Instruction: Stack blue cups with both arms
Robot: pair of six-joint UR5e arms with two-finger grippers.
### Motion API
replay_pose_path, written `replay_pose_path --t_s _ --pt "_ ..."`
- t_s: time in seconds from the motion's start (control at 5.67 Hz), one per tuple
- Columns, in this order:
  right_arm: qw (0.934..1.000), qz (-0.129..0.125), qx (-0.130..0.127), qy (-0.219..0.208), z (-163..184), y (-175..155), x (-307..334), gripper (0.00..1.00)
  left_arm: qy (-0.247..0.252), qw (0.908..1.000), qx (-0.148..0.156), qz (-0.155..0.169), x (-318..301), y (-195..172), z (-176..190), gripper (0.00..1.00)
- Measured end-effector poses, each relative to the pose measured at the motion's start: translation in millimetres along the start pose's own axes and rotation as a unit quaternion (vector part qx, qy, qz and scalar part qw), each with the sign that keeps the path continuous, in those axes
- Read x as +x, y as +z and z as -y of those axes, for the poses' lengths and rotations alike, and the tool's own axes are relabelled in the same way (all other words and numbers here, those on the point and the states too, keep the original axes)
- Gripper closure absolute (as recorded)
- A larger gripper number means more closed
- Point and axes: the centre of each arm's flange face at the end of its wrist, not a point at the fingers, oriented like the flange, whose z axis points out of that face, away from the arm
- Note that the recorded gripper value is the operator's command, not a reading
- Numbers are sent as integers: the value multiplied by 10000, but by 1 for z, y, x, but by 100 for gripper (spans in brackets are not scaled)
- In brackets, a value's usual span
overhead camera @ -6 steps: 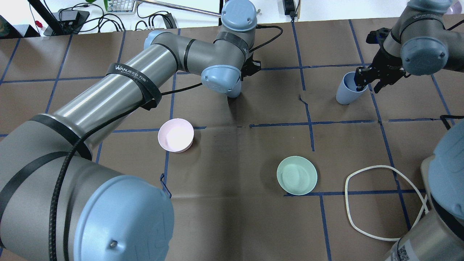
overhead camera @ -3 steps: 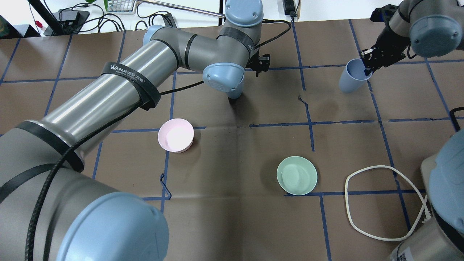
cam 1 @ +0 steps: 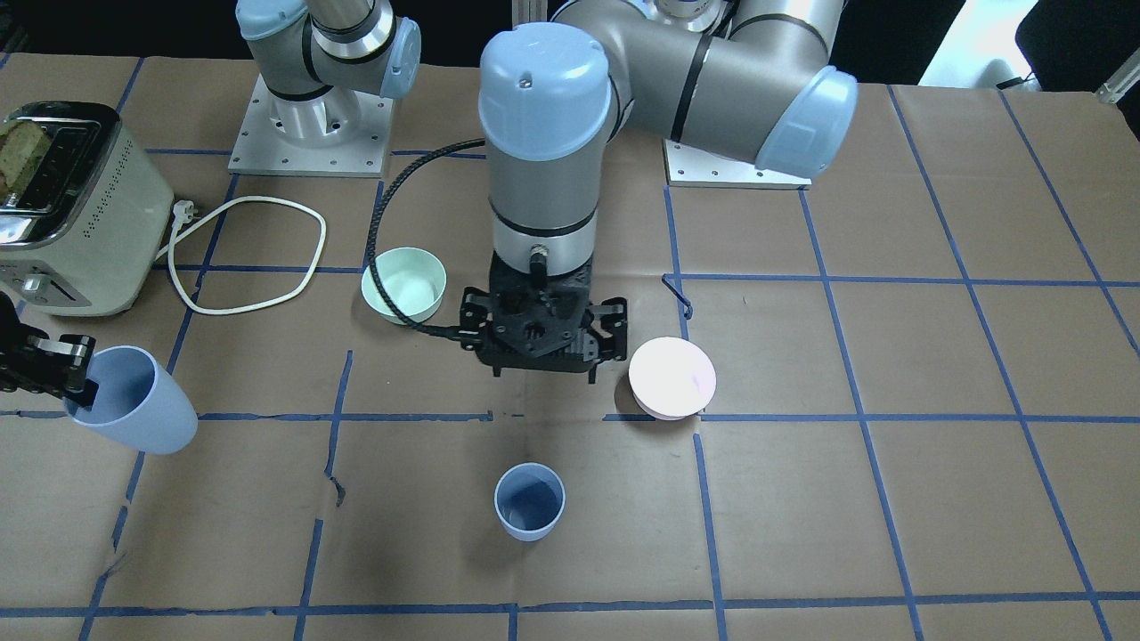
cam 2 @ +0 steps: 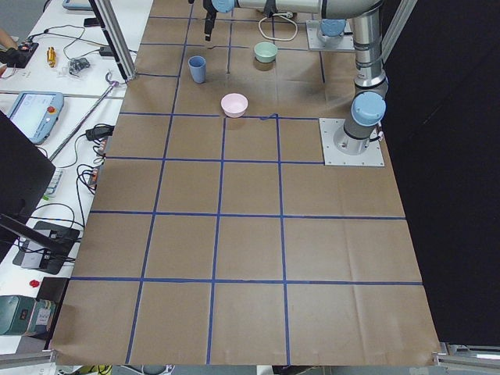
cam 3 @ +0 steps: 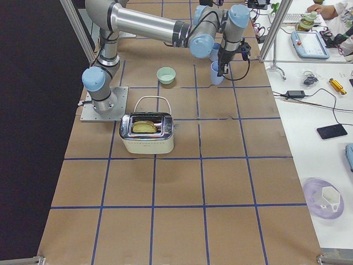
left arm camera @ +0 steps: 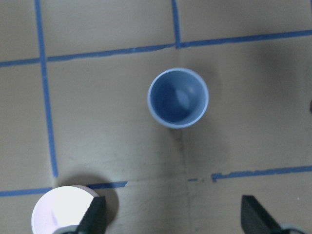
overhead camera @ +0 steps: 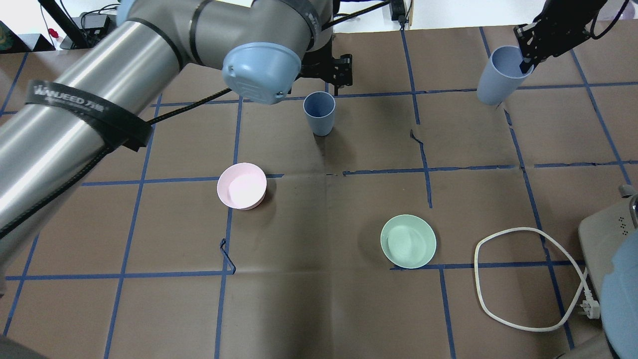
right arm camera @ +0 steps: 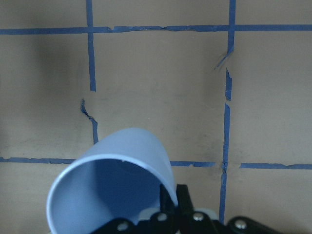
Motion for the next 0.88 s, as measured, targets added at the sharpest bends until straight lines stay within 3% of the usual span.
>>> replay_pose_path --t_s 0.35,0.88 --pt "9995 -58 132 264 6 4 -80 92 -540 9976 -437 47 -112 -56 -32 2" --pt "9945 42 403 963 9 37 -230 92 -637 9968 -468 70 -150 -76 -69 2"
